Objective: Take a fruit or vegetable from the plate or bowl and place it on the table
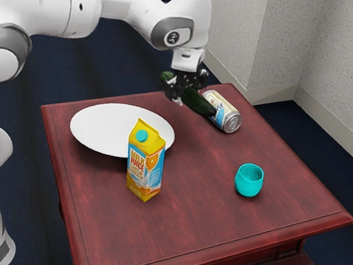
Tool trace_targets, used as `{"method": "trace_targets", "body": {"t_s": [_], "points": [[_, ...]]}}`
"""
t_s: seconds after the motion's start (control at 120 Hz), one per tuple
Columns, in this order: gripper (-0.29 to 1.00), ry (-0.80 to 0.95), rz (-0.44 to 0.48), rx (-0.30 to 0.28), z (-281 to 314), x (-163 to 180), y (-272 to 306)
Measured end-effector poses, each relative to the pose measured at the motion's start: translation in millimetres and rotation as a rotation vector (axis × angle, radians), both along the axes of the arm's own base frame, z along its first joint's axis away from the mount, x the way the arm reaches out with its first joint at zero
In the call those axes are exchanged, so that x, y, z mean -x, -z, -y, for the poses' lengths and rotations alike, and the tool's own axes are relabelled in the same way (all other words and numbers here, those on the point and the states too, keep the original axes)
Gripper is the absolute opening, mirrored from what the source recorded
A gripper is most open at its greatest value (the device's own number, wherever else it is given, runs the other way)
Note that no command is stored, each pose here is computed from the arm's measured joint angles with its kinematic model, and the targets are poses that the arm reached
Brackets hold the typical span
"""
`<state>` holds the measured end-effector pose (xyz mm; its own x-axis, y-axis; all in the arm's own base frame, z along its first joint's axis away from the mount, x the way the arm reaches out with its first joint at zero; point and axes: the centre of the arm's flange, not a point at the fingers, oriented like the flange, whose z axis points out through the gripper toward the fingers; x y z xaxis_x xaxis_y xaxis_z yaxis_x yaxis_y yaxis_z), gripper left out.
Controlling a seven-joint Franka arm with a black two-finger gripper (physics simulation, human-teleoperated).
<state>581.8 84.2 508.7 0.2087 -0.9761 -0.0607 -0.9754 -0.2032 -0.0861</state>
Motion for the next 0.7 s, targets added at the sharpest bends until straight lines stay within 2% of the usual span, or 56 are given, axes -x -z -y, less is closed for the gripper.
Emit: {"method": "trace_targets", "body": {"t_s": [0.175, 0.367, 0.525, 0.7], "points": [[0.19, 0.047, -0.023, -0.007, 7.3, -16.9, 14.8], [0.19, 0.094, -0.047, 0.020, 9.6, -26.4, 27.5], [0.51, 0.112, -0.056, 0.021, 6.1, -27.0, 27.4], [0.65, 0.136, -0.067, 0.024, 9.2, -26.4, 26.7]]}}
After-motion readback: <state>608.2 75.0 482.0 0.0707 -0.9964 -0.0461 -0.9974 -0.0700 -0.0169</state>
